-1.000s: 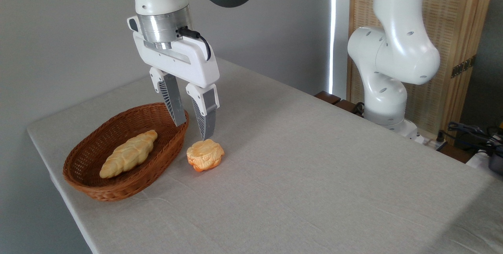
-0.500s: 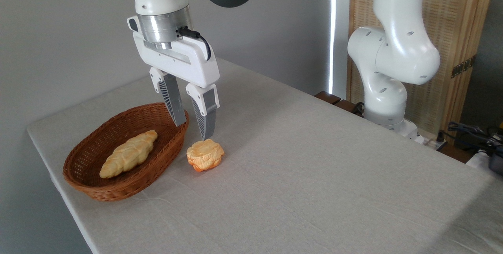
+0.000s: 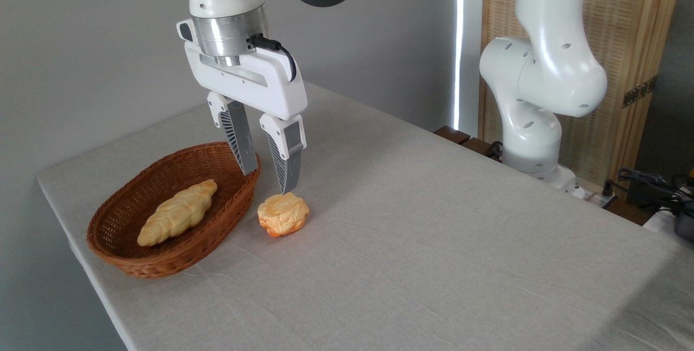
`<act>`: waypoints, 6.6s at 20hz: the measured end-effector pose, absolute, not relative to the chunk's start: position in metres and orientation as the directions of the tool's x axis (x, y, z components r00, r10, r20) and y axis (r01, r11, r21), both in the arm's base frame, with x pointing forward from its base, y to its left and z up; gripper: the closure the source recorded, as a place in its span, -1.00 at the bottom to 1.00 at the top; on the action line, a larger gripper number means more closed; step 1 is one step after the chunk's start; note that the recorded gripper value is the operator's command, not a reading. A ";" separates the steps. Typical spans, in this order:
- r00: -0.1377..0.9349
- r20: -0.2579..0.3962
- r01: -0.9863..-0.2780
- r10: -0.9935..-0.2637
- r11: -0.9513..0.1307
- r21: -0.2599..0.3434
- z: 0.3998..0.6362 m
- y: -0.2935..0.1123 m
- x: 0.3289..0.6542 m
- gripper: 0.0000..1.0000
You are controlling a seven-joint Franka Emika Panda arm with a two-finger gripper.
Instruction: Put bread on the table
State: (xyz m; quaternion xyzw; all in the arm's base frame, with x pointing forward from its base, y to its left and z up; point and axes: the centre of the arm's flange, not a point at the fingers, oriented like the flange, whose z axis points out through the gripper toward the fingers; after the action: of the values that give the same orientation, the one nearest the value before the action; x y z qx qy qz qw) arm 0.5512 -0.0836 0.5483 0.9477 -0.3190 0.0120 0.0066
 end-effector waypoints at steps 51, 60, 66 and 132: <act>0.835 0.251 -0.507 -0.490 -0.862 0.001 0.414 -0.273 0.594 0.07; 0.833 0.252 -0.509 -0.492 -0.861 -0.001 0.415 -0.274 0.594 0.13; 0.833 0.252 -0.509 -0.492 -0.861 -0.001 0.415 -0.274 0.594 0.13; 0.851 0.220 -0.479 -0.477 -0.877 -0.047 0.541 -0.232 0.553 0.57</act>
State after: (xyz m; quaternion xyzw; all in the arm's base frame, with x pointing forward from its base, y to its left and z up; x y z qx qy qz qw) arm 0.5526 -0.2320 0.5415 0.9621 -0.2483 0.1129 0.0049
